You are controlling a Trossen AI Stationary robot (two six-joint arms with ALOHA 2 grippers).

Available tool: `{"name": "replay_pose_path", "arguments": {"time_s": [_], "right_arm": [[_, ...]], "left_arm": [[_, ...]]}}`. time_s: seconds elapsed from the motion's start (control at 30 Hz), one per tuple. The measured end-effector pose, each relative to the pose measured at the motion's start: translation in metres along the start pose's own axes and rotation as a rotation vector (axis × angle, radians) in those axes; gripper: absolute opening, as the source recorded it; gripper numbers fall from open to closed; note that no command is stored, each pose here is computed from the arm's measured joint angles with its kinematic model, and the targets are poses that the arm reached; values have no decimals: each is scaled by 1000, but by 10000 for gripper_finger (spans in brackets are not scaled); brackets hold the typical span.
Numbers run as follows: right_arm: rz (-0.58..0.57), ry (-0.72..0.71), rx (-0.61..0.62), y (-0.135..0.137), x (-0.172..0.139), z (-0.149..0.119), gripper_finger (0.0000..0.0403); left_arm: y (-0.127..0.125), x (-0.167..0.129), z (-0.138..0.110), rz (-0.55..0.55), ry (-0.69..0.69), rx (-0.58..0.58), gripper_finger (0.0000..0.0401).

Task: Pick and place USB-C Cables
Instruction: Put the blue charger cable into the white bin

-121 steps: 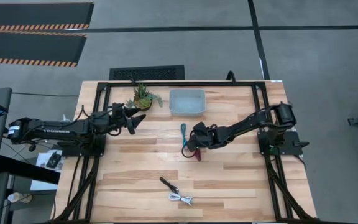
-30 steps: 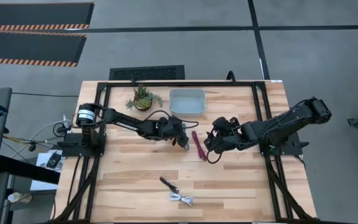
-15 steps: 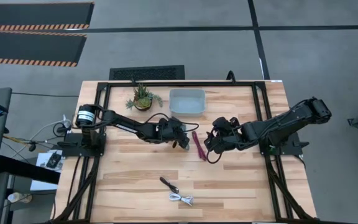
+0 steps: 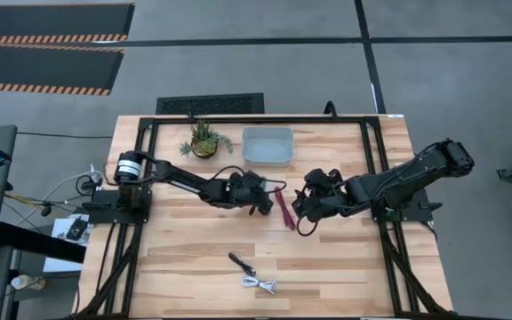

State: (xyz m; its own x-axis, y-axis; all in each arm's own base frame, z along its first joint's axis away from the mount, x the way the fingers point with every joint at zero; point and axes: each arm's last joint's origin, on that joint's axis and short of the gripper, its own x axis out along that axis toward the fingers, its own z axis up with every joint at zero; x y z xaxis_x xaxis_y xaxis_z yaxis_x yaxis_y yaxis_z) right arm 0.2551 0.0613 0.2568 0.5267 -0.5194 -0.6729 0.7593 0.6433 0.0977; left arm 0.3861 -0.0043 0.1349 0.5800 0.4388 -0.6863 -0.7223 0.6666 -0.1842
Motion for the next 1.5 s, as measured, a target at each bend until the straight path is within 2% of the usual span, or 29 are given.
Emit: {"name": "replay_pose_path", "arguments": {"time_s": [0.07, 0.3, 0.63, 0.77, 1.1, 1.33, 1.5], "right_arm": [[3, -2, 3, 0, 0, 0, 268], [4, -1, 3, 0, 0, 0, 268], [6, 2, 4, 0, 0, 0, 268], [6, 2, 3, 0, 0, 0, 268], [6, 2, 3, 0, 0, 0, 268], [3, 1, 39, 0, 0, 0, 268], [5, 0, 43, 0, 0, 1, 268]], "left_arm": [[0, -1, 1, 10, -9, 3, 263], [4, 19, -7, -60, 97, -8, 246], [2, 23, -1, -30, 143, 32, 234], [4, 23, -2, -13, 164, 43, 189], [5, 22, -4, -11, 180, 188, 15], [2, 15, -6, -4, 167, 248, 8], [2, -7, 8, -16, 160, 261, 5]]}}
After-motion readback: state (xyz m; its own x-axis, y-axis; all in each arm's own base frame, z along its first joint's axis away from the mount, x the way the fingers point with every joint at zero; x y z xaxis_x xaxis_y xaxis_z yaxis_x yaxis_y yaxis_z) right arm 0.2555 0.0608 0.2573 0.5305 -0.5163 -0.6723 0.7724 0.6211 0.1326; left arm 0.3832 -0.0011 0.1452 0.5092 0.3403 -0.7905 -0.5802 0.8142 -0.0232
